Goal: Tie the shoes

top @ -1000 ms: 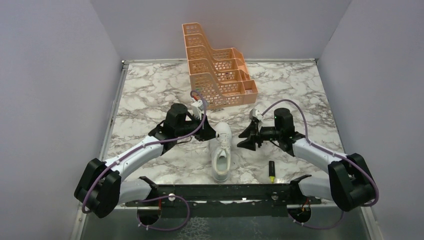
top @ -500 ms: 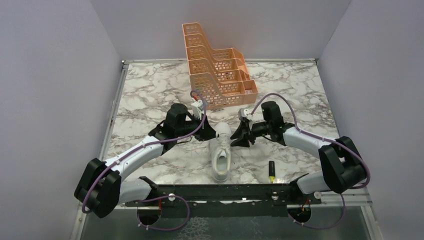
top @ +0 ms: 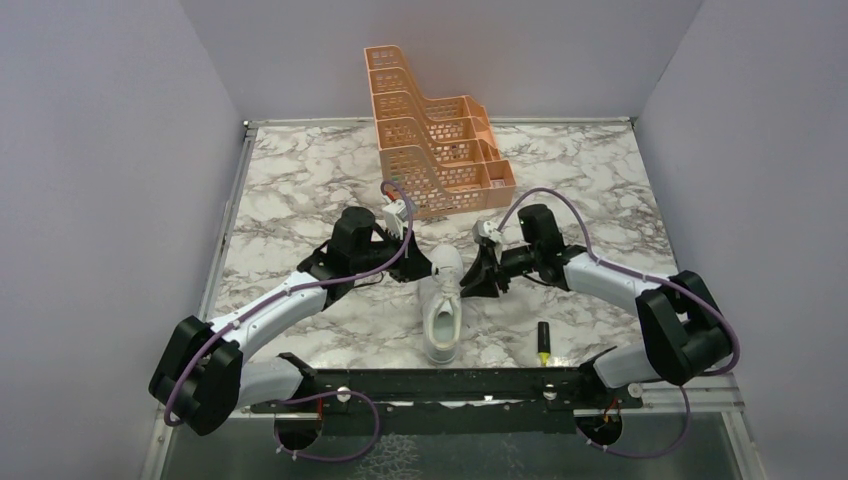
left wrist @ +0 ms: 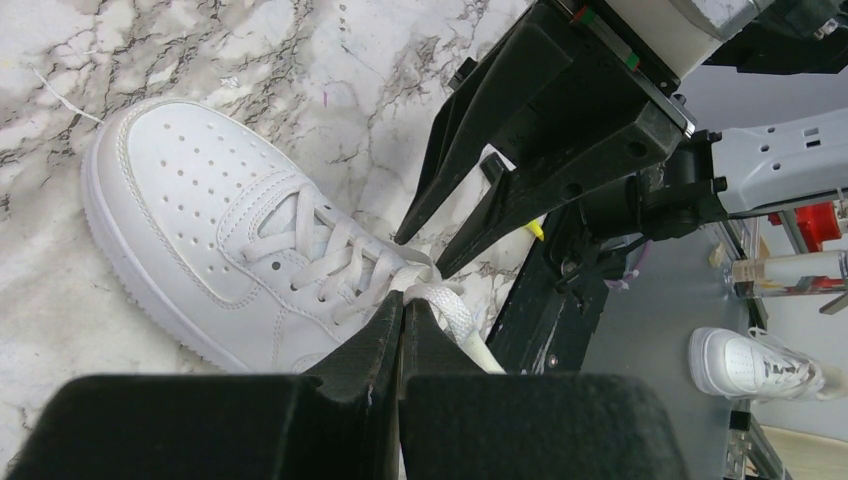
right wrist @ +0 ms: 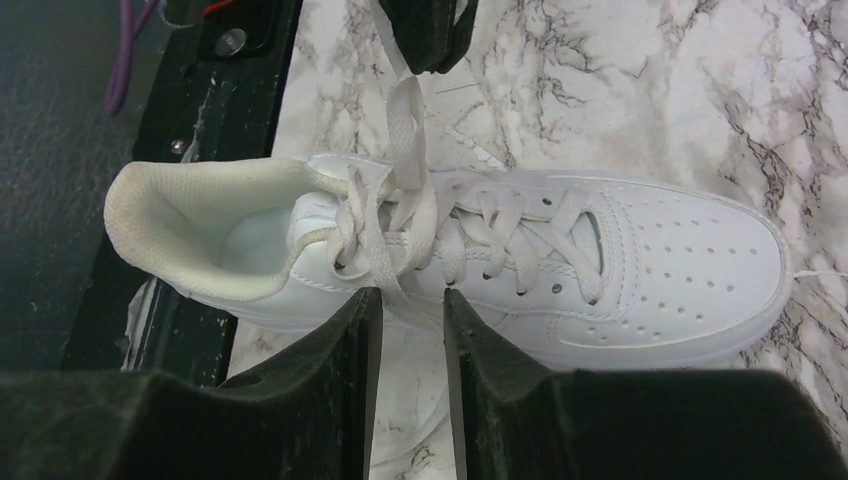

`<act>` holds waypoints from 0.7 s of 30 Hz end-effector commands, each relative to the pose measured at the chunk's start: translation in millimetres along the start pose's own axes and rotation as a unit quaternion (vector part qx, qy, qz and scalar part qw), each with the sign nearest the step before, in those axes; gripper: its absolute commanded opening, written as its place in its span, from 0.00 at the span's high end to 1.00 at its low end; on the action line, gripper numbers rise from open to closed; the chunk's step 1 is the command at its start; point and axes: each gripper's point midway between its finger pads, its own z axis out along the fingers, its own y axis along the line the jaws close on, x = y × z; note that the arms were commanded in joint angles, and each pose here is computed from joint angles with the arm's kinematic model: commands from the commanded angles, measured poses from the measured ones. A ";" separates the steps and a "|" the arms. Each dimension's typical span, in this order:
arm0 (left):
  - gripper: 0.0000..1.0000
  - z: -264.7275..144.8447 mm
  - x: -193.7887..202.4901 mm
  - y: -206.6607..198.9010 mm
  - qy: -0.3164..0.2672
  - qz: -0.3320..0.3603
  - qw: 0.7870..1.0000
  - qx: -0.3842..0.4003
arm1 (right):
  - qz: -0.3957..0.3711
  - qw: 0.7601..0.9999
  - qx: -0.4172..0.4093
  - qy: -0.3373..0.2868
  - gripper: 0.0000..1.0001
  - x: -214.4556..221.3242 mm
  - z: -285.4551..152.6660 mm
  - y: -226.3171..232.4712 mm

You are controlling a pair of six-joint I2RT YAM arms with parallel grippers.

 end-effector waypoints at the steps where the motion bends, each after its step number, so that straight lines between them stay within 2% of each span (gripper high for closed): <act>1: 1.00 1.0 -9.9 -4.6 -0.014 0.014 1.000 0.005 | -0.003 1.000 -0.024 0.001 0.67 -4.4 6.1 6.2; 3: 1.00 1.1 -10.1 -4.8 -0.014 0.014 1.000 0.006 | -0.001 1.000 -0.026 0.001 0.70 -4.6 8.1 5.0; 7: 1.00 0.6 -11.1 -5.8 -0.013 0.017 1.000 0.007 | 0.001 1.000 -0.027 0.003 0.84 -4.5 10.2 2.7; 11: 1.00 0.1 -10.0 -4.9 -0.012 0.019 1.000 0.004 | 0.005 1.000 -0.010 0.003 0.84 -7.2 7.1 3.0; 16: 1.00 -0.3 -9.2 -4.5 -0.011 0.020 1.000 0.004 | 0.005 1.000 0.009 -0.005 0.76 -11.0 2.1 7.9; 21: 1.00 0.6 -7.2 -3.8 -0.007 0.020 1.000 0.005 | 0.012 1.000 -0.002 0.001 0.75 -3.1 3.0 11.7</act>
